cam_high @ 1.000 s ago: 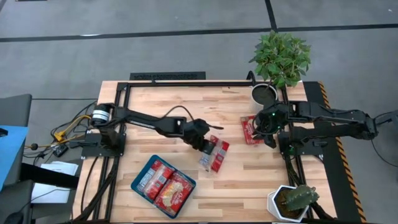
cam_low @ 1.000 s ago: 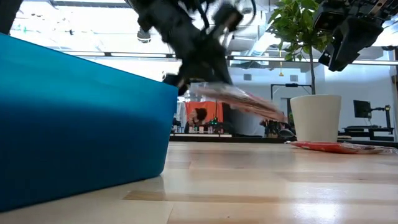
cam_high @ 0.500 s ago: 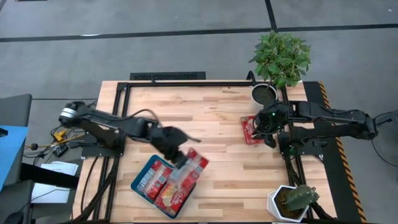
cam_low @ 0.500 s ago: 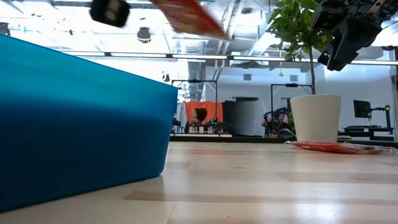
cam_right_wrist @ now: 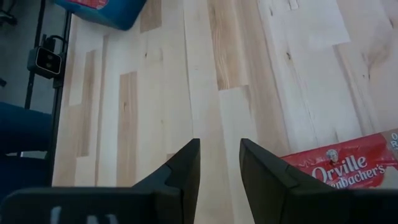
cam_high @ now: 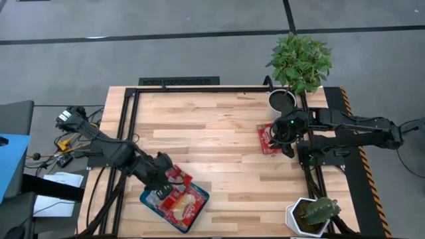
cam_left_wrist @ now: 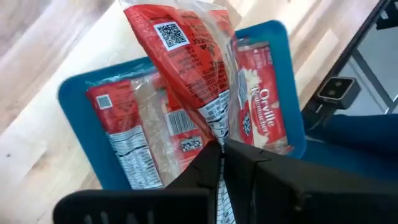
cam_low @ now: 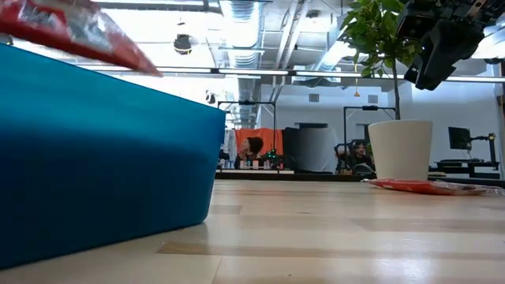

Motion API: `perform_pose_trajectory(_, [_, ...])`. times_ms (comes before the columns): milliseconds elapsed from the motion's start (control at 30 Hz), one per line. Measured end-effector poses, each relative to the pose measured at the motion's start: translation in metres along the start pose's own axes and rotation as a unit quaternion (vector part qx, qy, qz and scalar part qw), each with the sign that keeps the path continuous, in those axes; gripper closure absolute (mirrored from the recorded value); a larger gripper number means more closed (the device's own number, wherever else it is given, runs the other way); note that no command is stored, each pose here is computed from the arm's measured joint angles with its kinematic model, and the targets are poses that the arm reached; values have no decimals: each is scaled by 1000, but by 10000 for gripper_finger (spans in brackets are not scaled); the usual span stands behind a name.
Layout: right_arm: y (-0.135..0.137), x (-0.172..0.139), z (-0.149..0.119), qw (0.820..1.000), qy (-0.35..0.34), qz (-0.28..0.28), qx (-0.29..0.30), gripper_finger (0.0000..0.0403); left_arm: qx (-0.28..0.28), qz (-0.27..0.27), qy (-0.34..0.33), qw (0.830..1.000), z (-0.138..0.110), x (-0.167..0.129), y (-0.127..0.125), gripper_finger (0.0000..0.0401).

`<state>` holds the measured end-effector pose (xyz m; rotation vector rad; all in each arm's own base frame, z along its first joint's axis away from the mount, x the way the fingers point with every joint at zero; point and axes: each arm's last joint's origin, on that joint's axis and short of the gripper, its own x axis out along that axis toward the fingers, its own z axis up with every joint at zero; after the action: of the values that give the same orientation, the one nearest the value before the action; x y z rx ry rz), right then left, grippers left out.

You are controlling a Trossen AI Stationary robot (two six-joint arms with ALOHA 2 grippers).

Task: Sort popcorn bags into baskets
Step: Put the red popcorn bag into the blue bin

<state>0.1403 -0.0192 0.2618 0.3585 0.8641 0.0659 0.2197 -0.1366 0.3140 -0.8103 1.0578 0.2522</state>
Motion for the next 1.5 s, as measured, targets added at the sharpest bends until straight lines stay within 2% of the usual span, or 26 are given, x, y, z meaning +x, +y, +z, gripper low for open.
perform_pose_trajectory(167, [0,0,0,1000,0,0,1,267,-18,-22,7,1000,-17,9,12,401])
perform_pose_trajectory(333, [0,0,0,1000,0,0,1,267,-46,-31,13,998,-33,15,34,401])
perform_pose_trajectory(600, [0,0,0,1000,-1,-1,9,267,-66,-69,12,995,-43,23,61,401])
perform_pose_trajectory(867, [0,0,0,1000,0,-1,10,267,-72,-75,13,995,-48,39,74,401])
perform_pose_trajectory(1233, [0,0,0,1000,0,-2,10,267,-107,-37,18,993,-53,49,88,400])
perform_pose_trajectory(1367, [0,0,0,1000,0,-2,10,267,-115,-22,20,993,-54,50,92,377])
perform_pose_trajectory(1500, [0,0,0,1000,0,-2,10,267,-118,0,24,993,-55,50,96,328])
